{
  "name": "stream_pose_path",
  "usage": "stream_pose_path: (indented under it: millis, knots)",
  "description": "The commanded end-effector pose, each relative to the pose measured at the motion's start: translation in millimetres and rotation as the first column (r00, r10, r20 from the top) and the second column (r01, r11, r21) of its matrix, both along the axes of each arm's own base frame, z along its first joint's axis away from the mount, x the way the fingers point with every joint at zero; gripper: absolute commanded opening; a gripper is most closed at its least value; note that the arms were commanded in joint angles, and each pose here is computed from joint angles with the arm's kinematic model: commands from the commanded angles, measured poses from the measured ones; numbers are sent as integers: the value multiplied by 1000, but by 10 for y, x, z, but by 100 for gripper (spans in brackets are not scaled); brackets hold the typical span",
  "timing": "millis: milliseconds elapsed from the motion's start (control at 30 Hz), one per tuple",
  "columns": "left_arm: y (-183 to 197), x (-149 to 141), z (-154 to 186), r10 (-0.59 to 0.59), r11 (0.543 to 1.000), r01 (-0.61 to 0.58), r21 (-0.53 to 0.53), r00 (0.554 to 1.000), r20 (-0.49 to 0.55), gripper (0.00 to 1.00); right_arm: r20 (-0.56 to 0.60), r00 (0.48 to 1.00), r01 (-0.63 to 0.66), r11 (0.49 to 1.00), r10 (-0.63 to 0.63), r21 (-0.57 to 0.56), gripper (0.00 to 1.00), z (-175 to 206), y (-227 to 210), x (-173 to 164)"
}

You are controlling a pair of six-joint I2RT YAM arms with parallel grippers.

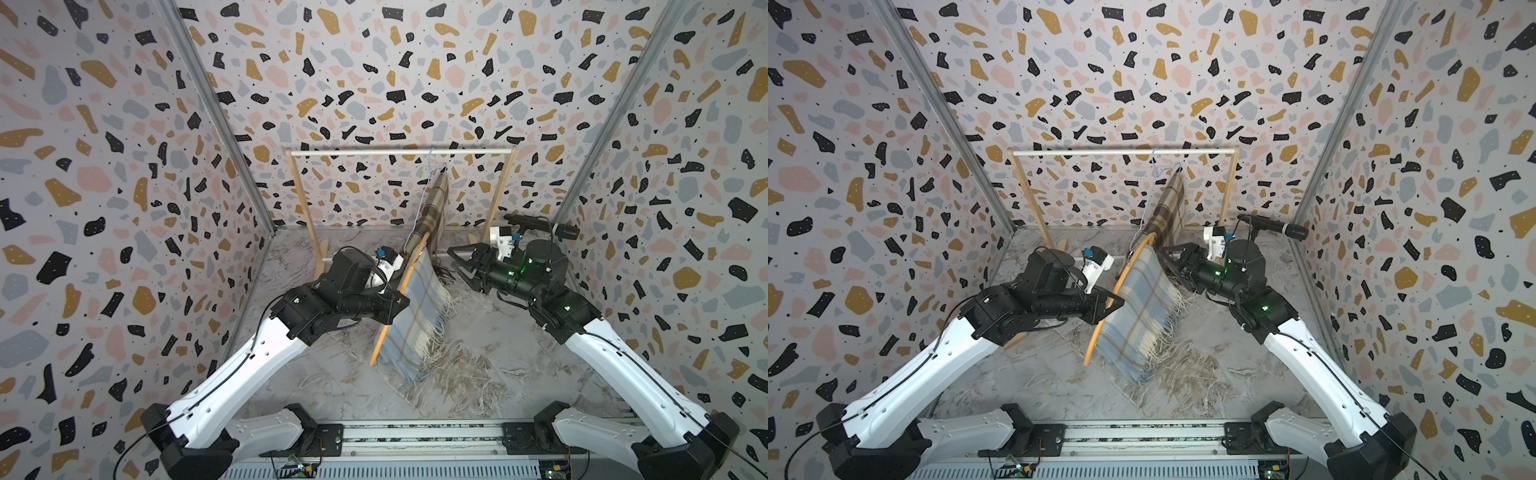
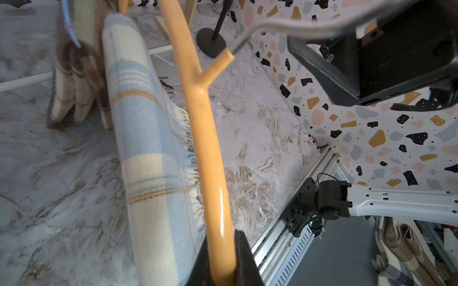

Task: Hang the scarf on the hanger
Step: Hang the scarf on the hanger, then place the hanger at the clothesline.

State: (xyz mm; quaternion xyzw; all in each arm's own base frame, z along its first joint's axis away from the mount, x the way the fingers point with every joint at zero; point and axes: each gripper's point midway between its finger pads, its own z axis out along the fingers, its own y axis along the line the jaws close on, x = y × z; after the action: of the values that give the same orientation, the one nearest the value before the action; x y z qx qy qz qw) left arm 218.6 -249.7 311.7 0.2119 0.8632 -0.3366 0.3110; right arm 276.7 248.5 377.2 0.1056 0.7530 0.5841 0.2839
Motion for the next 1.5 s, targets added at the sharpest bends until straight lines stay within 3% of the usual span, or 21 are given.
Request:
stream_pose_path:
  millis: [0, 367, 967, 1133, 1467]
  knots:
    - [59, -3, 296, -3, 993, 12, -116, 997, 73, 0, 66, 998, 30, 994, -23, -104, 73, -18, -175, -71]
    - [681, 199, -146, 172, 983, -173, -54, 985, -31, 0, 87, 991, 121, 961, -103, -250, 97, -270, -586, -15]
    - [1374, 298, -618, 389, 921, -388, 30, 914, -119, 0, 47, 992, 125, 945, -116, -303, 100, -572, -752, 79]
    - [1464, 443, -384, 412, 911, -412, 7, 909, -68, 0, 63, 993, 113, 940, -97, -323, 100, -588, -767, 73]
    - [1523, 837, 604, 405, 914, -399, -70, 907, 120, 0, 58, 995, 95, 935, -80, -341, 100, -638, -816, 66]
